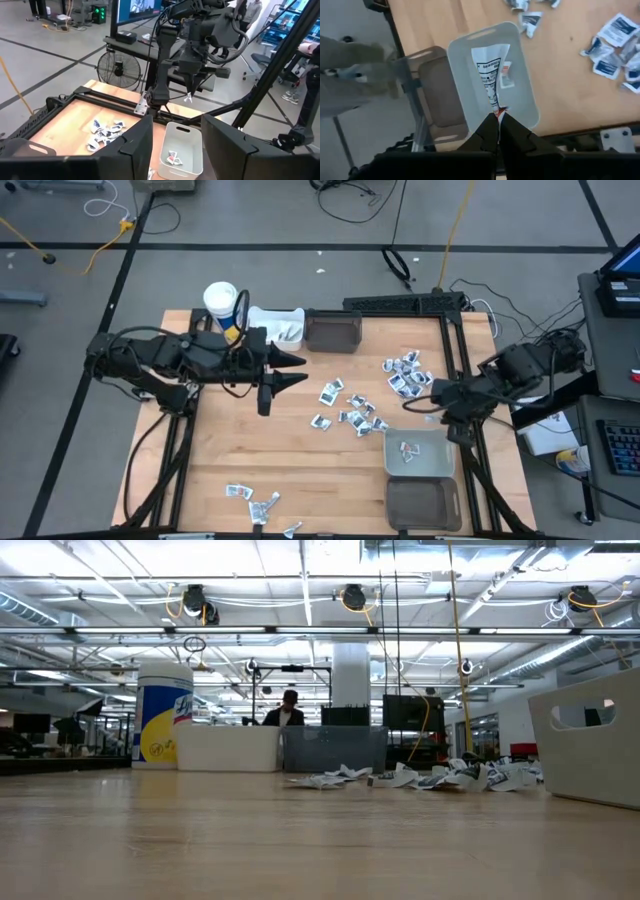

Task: Pick & Place First Aid Supplies
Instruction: Put the orange ointment pack into the gray bin

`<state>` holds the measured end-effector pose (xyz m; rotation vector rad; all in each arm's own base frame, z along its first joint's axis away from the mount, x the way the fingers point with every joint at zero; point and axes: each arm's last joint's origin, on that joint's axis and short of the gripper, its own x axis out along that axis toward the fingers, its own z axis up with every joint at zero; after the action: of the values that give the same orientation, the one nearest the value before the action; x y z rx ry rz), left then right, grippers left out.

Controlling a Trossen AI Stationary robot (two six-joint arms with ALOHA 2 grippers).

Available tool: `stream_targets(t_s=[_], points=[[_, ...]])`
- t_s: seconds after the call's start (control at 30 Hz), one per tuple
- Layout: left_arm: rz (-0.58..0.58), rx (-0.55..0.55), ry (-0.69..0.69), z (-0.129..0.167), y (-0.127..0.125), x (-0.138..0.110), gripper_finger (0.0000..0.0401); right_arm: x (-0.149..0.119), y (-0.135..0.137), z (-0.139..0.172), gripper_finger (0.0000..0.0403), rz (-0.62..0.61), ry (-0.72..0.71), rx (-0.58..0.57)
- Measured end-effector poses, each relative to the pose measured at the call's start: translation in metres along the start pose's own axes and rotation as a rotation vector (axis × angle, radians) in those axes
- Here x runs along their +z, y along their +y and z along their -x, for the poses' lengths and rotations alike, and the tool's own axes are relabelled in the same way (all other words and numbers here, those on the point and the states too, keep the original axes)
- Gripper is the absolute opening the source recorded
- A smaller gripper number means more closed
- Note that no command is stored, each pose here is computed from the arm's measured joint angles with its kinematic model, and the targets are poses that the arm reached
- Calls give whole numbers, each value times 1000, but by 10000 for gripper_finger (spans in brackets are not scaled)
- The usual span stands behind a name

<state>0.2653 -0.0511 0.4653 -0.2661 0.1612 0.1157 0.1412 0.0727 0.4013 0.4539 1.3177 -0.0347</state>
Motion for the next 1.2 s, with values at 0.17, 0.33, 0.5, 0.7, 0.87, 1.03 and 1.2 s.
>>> stream_targets(t_s=[0.17,0.33,0.5,0.7,0.87,1.03,1.2], points=[[7,0,0,0,0,0,173,-2,2,-5,0,-8,1,-15],[36,-1,0,0,0,0,173,-5,3,-48,0,-73,58,-89],[60,-1,0,0,0,0,173,-9,1,-102,0,-205,67,-106],[58,-11,4,1,-3,-1,173,-25,-7,-158,0,-360,75,-112],[54,-14,4,1,-4,-1,173,-37,-12,-192,0,-472,66,-83],[53,-14,4,1,-4,-1,173,-44,-18,-213,0,-539,89,-134],[39,-13,4,1,-4,-1,173,-44,-16,-215,0,-540,113,-134]])
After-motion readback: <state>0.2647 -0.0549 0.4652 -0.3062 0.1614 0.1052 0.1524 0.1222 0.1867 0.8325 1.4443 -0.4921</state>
